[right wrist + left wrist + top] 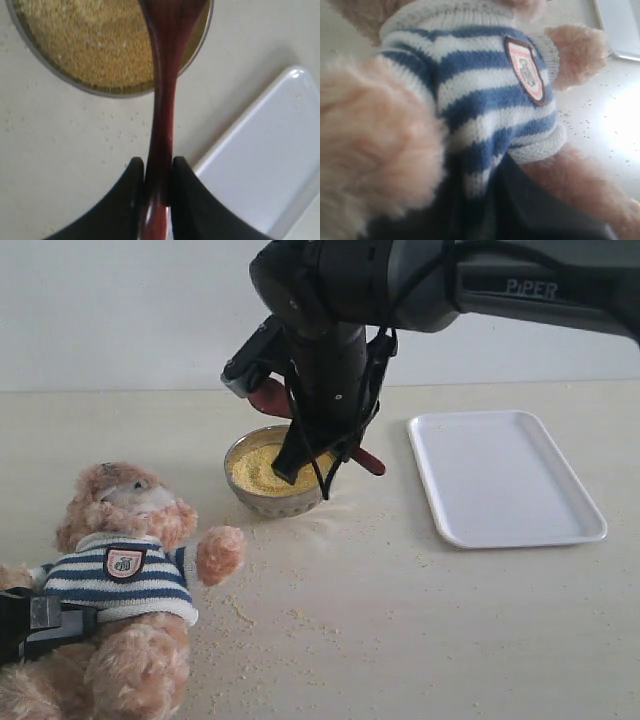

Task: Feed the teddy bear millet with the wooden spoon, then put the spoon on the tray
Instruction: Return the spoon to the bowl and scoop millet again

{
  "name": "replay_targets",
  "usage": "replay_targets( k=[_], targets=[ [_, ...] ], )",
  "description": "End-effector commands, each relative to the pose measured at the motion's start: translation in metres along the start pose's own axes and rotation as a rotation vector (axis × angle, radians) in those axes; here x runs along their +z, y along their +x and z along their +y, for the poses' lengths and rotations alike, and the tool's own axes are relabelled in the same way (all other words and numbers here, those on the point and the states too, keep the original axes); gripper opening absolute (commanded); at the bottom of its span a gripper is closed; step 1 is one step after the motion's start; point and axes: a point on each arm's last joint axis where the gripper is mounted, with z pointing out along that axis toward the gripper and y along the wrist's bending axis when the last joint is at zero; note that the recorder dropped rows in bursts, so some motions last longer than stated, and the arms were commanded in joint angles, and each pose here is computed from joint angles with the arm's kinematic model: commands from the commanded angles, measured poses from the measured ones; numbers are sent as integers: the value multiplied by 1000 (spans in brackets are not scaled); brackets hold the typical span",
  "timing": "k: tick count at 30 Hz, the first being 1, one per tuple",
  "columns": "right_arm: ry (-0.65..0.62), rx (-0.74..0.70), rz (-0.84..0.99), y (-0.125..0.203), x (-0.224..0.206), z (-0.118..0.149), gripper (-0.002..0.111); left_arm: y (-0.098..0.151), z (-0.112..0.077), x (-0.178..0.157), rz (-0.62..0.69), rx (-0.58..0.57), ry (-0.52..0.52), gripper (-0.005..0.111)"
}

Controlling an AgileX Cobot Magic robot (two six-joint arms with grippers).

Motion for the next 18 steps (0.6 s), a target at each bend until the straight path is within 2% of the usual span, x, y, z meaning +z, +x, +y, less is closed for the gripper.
replay_targets(
  k=[1,6,12,18],
  targets=[
    [-89,131,-115,-7,-4,-6,4,0,-1,-2,-12,1,6,5],
    [-274,257,-259,-18,-4,-7,4,0,-1,-2,-12,1,6,5],
    [-277,256,-253,-17,-3,-8,4,0,-1,-2,-12,1,6,5],
    [-279,256,-239,-9,19,1,4,0,-1,-2,-12,1,6,5]
  ],
)
